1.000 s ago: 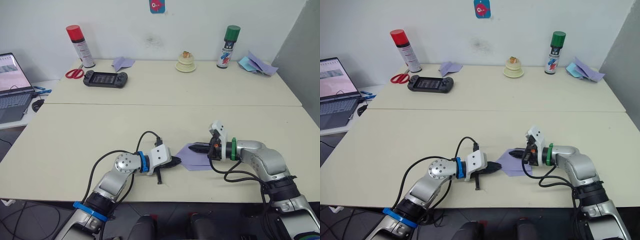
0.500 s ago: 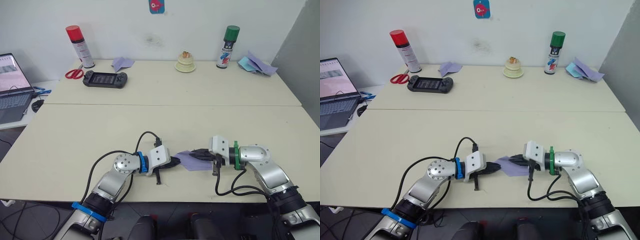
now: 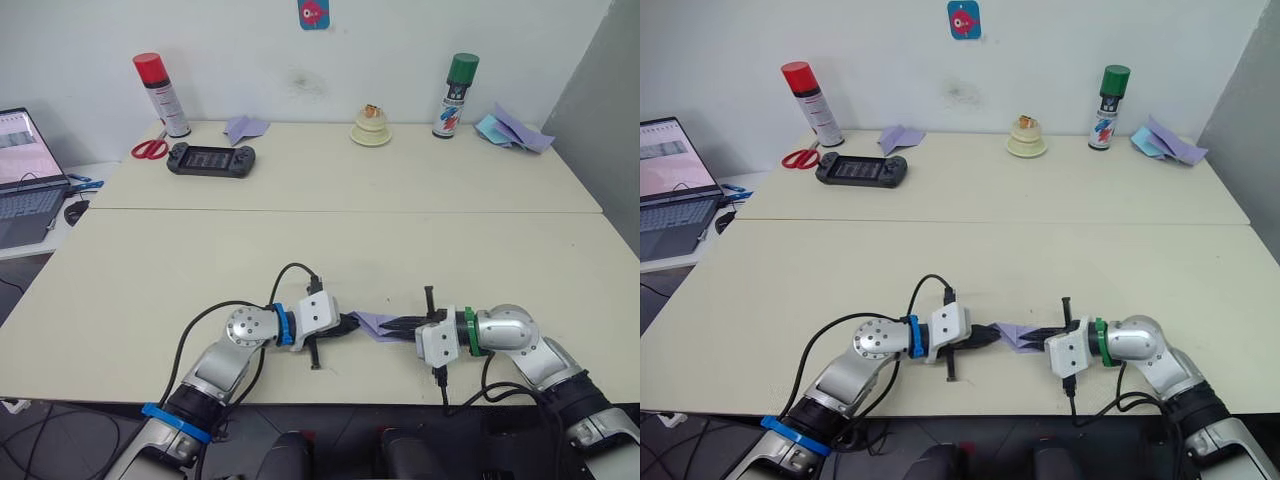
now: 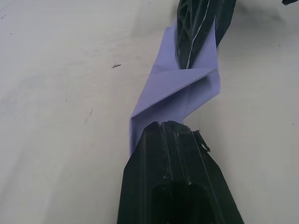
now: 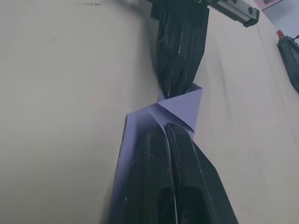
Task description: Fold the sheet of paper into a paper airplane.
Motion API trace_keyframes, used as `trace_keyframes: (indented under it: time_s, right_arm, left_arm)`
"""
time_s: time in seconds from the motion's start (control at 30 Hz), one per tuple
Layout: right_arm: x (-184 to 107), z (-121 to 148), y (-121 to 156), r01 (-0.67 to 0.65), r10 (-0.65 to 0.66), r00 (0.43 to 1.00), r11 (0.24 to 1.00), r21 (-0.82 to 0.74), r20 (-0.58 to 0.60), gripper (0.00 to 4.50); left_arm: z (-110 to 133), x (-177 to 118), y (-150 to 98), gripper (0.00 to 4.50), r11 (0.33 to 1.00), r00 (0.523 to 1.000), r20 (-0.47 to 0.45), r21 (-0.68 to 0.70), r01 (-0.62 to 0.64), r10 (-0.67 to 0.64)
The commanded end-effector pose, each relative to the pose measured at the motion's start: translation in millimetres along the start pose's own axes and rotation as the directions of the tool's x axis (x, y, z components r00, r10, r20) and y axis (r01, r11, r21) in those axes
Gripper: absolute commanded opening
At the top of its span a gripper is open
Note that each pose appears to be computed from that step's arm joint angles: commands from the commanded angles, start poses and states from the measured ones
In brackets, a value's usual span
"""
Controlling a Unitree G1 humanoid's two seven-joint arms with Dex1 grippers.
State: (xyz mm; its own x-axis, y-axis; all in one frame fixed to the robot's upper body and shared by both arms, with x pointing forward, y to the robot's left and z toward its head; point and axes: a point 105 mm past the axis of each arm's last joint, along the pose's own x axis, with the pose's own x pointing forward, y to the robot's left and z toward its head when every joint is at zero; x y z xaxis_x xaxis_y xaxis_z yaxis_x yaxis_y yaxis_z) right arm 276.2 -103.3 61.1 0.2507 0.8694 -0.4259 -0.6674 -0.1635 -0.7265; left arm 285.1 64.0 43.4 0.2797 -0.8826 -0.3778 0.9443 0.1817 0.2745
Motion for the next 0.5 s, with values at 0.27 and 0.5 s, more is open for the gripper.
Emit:
trace_keyframes:
  time_s: [0.27, 0.5]
  right_arm:
    - [3, -5, 17, -0.066, 0.066, 0.998, 0.998, 0.0, -0.024, 0.03]
    - [9, -3, 25, -0.075, 0.075, 0.997, 0.991, 0.112, -0.004, 0.03]
  left_arm:
    - [-60, -21, -18, 0.0, 0.99, 0.977, -0.21, -0.14, 0.014, -0.044]
    - [-60, -21, -19, 0.0, 0.99, 0.977, -0.211, -0.141, 0.015, -0.045]
